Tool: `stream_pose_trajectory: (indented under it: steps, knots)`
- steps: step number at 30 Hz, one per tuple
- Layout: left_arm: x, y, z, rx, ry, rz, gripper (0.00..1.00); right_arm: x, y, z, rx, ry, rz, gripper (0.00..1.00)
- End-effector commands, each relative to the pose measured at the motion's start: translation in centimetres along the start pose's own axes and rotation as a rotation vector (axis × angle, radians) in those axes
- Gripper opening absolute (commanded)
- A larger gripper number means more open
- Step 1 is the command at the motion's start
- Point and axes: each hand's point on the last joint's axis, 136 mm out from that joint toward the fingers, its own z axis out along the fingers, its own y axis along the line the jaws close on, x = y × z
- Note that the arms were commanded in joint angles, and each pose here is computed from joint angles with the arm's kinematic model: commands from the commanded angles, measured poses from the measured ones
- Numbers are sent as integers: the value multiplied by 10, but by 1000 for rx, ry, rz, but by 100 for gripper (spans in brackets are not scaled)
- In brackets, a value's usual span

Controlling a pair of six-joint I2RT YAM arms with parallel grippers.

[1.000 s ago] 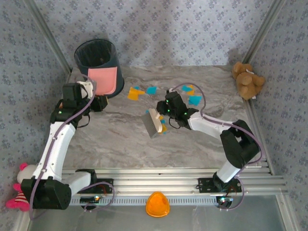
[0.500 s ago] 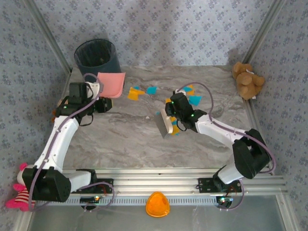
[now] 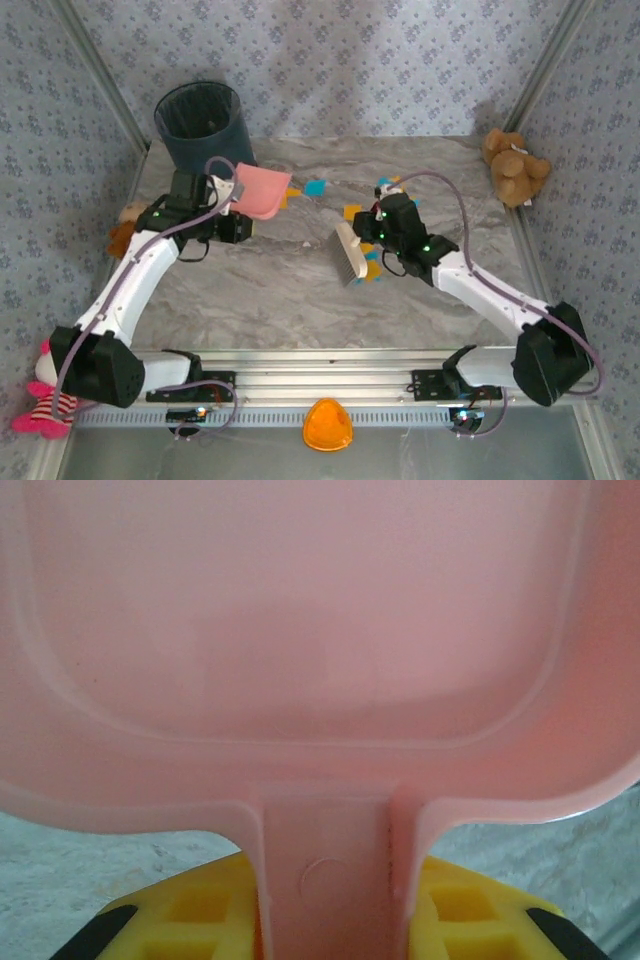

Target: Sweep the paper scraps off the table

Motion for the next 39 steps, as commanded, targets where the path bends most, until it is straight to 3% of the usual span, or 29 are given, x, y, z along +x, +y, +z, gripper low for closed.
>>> stream_pose_trajectory:
  steps: [1, 15, 21, 26, 31, 39]
  knots:
    - [7, -9, -1, -5, 60, 84, 0, -7, -6, -19, -16, -29, 5, 0]
    - [77, -36, 26, -35, 357, 395, 0, -6, -80, -70, 316, -50, -110, 0]
    - [100, -42, 31, -26, 439, 533, 0, -5, -94, -84, 382, -57, -144, 0]
    - [124, -60, 33, 84, 503, 639, 0, -2, -104, -88, 432, -46, -163, 0]
    - [144, -70, 38, 114, 583, 691, 0, 0, -108, -86, 452, -57, -183, 0]
    - [155, -64, 50, 52, 704, 711, 0, 4, -102, -79, 451, -80, -250, 0]
